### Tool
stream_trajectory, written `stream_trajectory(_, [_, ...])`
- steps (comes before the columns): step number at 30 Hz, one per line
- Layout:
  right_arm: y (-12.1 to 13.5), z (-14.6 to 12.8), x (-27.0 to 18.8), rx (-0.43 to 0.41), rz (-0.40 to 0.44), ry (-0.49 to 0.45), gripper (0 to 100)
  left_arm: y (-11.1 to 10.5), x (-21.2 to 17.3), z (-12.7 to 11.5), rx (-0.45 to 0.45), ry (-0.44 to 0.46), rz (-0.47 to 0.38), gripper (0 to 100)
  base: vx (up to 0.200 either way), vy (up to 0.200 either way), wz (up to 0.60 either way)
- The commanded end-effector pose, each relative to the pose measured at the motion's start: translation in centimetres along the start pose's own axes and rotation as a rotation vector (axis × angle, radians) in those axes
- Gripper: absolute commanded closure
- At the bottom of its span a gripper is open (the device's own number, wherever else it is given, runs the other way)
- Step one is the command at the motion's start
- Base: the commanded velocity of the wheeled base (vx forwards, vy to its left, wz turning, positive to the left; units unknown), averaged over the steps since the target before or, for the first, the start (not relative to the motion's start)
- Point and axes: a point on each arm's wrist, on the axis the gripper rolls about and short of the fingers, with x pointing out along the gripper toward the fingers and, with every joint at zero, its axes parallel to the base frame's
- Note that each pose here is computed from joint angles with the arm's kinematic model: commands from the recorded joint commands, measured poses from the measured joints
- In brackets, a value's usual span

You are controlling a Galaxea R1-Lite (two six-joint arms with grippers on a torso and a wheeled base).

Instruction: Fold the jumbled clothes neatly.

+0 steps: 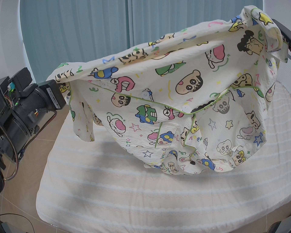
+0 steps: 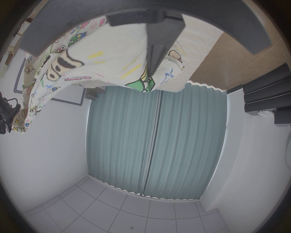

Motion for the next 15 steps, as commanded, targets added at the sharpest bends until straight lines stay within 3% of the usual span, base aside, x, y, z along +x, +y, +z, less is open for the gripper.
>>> stream_trajectory(1, [-0.2, -0.5, -0.1, 0.003, -0.008, 0.016, 100, 0.1, -0.2, -0.3, 0.003, 0.009, -0.001, 100, -0.2, 0.0, 0.0])
stream_trajectory(11, [-0.7, -1.3, -0.3, 0.011, -0.025, 0.045, 100, 0.2, -0.4, -0.9, -0.017, 0.031, -0.002, 100, -0.2, 0.0, 0.0])
stream_trajectory(15, [-0.8, -1.5, -0.4, 0.011, -0.028, 0.05, 100, 0.4, -0.9, -1.3, -0.025, 0.045, 0.0, 100, 0.0, 0.0, 0.0])
